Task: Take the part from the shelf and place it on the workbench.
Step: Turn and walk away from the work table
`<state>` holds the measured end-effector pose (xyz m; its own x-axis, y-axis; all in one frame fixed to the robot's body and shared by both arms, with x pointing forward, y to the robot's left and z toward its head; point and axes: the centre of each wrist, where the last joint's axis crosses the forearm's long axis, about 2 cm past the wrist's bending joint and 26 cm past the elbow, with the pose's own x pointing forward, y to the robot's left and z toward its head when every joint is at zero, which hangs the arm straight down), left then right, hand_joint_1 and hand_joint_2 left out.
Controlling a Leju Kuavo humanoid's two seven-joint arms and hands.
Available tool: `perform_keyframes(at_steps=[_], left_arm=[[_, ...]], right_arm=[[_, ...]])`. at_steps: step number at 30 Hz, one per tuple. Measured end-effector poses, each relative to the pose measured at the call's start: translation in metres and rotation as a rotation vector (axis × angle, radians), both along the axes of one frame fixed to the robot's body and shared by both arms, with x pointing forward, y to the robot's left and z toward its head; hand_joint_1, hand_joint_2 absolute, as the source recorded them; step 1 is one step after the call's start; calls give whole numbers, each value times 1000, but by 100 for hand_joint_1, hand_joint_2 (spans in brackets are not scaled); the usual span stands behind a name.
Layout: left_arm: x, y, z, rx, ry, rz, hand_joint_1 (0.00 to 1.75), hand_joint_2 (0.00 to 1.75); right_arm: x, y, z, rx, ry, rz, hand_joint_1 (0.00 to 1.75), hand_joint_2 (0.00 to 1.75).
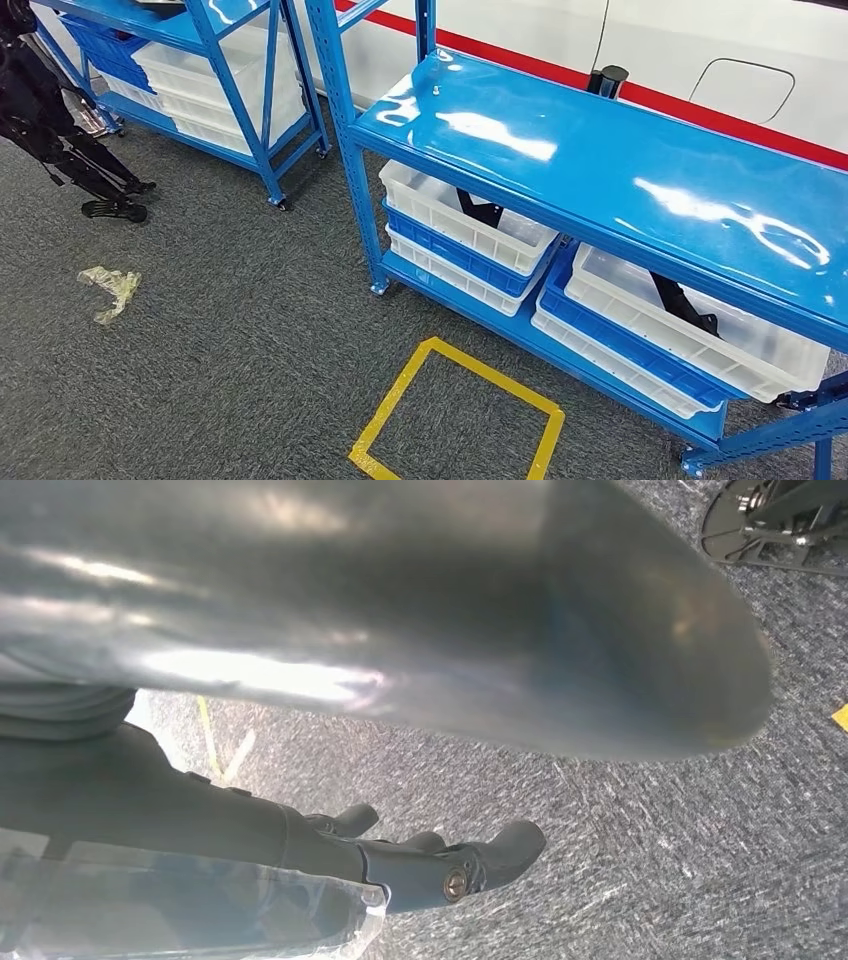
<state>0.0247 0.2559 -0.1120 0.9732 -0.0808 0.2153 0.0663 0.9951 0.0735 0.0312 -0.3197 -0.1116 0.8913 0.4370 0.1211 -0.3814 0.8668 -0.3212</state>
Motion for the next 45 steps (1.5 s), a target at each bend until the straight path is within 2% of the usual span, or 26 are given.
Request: perform_keyframes(at_steps=[45], left_arm=[[-1, -4, 0, 14, -16, 17, 0, 0]], right_arm=[[4, 0, 0, -11, 6, 18, 0, 0]])
